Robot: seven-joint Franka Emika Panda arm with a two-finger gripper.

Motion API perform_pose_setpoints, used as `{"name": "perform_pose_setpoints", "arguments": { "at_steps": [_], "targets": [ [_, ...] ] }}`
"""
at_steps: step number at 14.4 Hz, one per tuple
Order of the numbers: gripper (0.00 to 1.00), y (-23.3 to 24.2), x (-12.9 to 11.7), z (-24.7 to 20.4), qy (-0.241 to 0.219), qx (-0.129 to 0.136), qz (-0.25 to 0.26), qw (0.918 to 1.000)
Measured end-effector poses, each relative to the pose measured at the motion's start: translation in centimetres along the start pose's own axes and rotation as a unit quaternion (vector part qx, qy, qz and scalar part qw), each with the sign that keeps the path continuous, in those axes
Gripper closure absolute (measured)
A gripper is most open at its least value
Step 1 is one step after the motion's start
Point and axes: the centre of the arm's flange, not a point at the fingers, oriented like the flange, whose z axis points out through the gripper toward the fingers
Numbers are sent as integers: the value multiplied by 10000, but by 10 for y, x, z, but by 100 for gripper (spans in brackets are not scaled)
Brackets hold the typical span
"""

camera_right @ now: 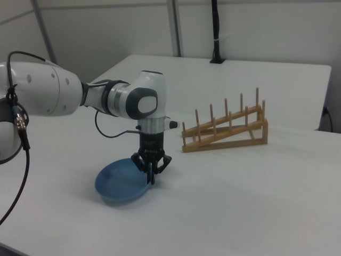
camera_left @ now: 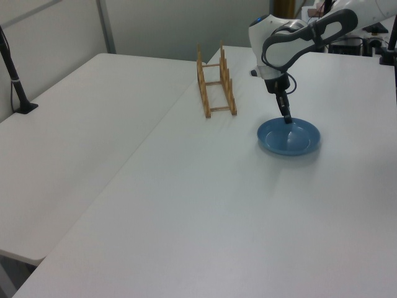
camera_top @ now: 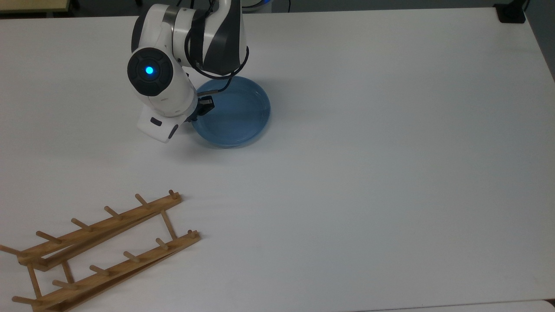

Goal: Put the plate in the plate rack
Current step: 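Lift the plate by its rim and tilt it upright over the rack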

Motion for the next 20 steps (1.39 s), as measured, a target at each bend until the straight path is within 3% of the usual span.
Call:
{"name": "perform_pose_setpoints", "arguments": {
  "at_steps": [4, 7, 9, 14, 18, 20],
  "targets": [
    [93, 1, -1, -19, 230, -108, -192, 9995],
    [95, 4, -2, -64, 934, -445, -148, 9945],
    [95, 10, -2, -91, 1546, -725, 50, 9853],
    [95, 30, 4, -137, 3023, -1293, 719, 9417],
    [95, 35, 4, -168, 4005, -1462, 1269, 8956],
    [95, 43, -1, -177, 4294, -1442, 1629, 8765]
  ]
}}
